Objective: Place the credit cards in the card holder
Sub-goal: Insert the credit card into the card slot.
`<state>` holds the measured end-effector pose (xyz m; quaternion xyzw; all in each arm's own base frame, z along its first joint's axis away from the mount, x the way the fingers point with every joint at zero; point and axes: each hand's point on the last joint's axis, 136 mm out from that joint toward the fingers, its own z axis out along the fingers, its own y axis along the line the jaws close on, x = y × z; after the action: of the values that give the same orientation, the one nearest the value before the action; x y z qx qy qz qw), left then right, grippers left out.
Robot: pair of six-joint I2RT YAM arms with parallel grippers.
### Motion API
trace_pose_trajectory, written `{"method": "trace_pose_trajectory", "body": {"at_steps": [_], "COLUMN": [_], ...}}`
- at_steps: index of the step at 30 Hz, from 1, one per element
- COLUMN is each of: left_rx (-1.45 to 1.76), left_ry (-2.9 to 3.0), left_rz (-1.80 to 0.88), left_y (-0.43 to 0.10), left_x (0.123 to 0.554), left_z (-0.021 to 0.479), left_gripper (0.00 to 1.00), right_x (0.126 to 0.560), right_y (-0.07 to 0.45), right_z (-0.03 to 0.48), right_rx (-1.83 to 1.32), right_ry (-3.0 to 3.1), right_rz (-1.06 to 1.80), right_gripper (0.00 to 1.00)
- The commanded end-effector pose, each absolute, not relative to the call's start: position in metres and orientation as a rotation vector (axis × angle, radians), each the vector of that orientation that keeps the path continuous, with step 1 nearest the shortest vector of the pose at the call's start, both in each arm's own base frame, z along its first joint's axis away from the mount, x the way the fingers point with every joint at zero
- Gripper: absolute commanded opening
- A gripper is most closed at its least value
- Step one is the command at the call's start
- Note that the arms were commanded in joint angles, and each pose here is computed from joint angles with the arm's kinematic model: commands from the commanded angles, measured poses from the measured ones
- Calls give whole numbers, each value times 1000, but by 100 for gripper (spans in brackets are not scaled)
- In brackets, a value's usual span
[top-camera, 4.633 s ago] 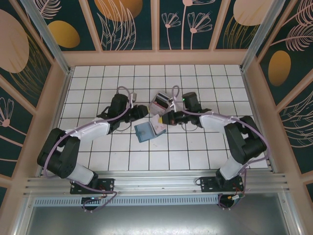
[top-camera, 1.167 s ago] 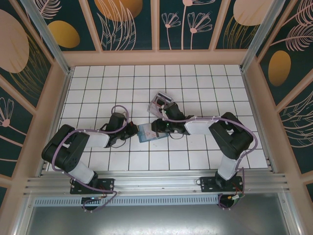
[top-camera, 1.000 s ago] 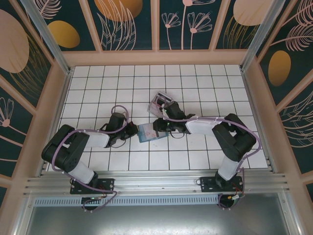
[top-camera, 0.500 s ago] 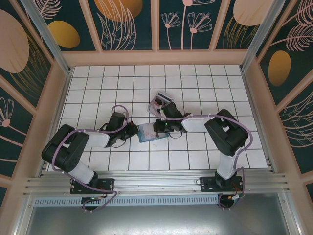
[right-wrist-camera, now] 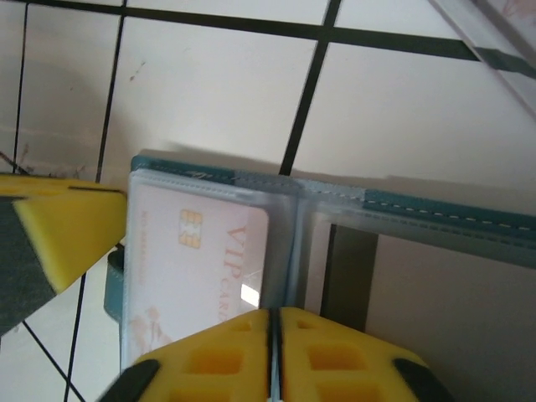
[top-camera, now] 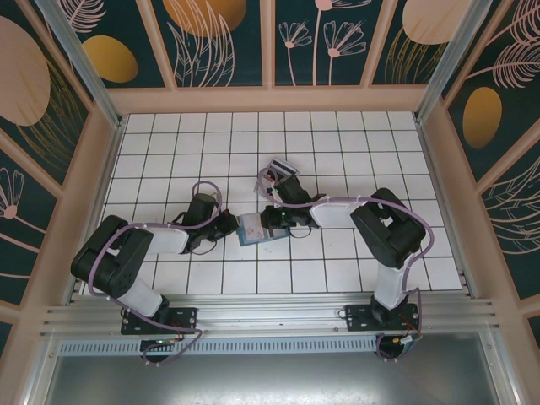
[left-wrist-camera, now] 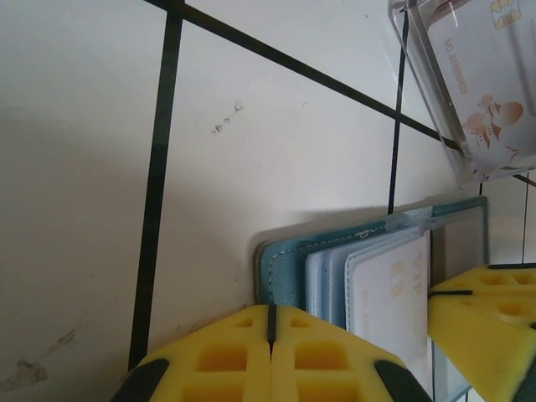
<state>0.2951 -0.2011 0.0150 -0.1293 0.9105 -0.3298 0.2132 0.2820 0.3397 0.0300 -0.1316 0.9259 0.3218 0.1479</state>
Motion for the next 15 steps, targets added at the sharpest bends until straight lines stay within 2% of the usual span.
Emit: {"method": "trace_pose_trajectory", "body": {"at_steps": [1, 7, 8, 9, 11, 15], "left_rx": [-353, -343, -342, -343, -355, -376], "left_ry": [2664, 2653, 2653, 2651, 2653, 2638], "left_rz": [-819, -793, -791, -787, -770, -773], "left_y": [-191, -188, -188, -188, -185, -184], "left_x": [270, 272, 272, 273, 273, 273], "left_z": [-7, 0, 0, 0, -2, -4], "left_gripper": [2, 2, 2, 2, 2, 1], "right_x": [280, 272, 269, 267, 265, 264], "right_y": [337, 342, 346, 350, 354, 355], "right_z": [58, 70, 70, 69, 61, 40], "right_rx": [-442, -525, -555, -581, -610, -651], "right_ry": [2597, 2577, 2573, 2569, 2569, 2577], "right_rz": [918, 898, 878, 844, 767, 700], "right_gripper": [22, 38, 44, 57, 70, 76]}}
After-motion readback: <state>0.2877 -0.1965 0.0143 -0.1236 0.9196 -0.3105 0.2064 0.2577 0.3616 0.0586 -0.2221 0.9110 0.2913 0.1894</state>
